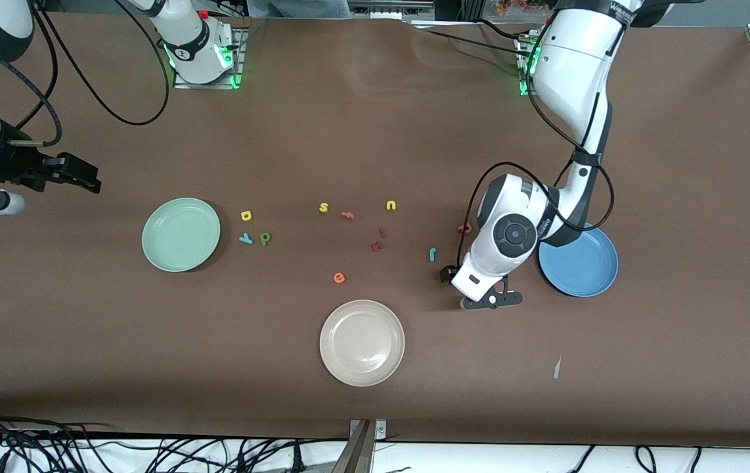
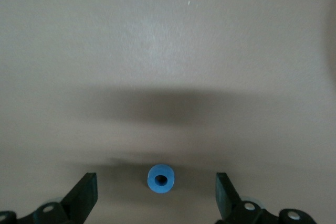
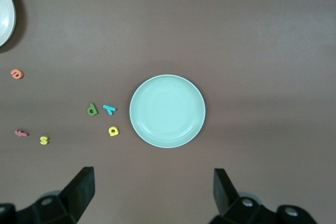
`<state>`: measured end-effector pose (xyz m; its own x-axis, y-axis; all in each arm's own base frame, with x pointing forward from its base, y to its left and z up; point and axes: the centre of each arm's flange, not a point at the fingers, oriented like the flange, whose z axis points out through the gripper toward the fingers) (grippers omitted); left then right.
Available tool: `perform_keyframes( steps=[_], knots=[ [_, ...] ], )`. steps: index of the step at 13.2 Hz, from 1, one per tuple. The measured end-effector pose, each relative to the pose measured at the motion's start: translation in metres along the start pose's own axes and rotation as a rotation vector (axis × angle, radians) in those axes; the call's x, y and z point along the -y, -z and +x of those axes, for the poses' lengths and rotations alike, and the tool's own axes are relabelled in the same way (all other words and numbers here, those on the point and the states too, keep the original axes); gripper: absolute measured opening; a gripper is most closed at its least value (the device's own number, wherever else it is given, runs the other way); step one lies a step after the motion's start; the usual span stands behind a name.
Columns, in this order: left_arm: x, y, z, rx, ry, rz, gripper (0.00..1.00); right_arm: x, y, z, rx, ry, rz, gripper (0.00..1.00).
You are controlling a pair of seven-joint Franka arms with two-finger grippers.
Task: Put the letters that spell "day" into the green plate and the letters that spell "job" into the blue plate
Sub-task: 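Reach the left gripper to the blue letter o and grasp it, then lift the blue o with the left gripper while the right gripper reaches letters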
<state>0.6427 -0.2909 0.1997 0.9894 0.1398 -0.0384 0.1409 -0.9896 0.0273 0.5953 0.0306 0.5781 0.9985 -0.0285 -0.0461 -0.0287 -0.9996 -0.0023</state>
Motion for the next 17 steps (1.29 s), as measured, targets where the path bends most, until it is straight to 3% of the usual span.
perform_keyframes(
  steps=[4, 9, 13, 17],
  knots=[
    [-0.002, -0.011, -0.011, 0.027, 0.018, 0.0, 0.99, 0.003, -0.003, 0.003, -0.003, -0.038, 0.0, 1.0],
    [0.0, -0.022, -0.016, 0.027, 0.022, 0.0, 0.89, 0.035, -0.014, 0.004, 0.015, 0.006, -0.006, 1.0],
    [-0.003, -0.026, -0.021, 0.021, 0.016, 0.0, 0.81, 0.079, -0.052, 0.013, 0.061, 0.055, -0.024, 1.0],
    [-0.003, -0.027, -0.02, 0.014, 0.015, -0.003, 0.7, 0.097, -0.081, 0.025, 0.075, 0.063, -0.034, 1.0]
  ],
)
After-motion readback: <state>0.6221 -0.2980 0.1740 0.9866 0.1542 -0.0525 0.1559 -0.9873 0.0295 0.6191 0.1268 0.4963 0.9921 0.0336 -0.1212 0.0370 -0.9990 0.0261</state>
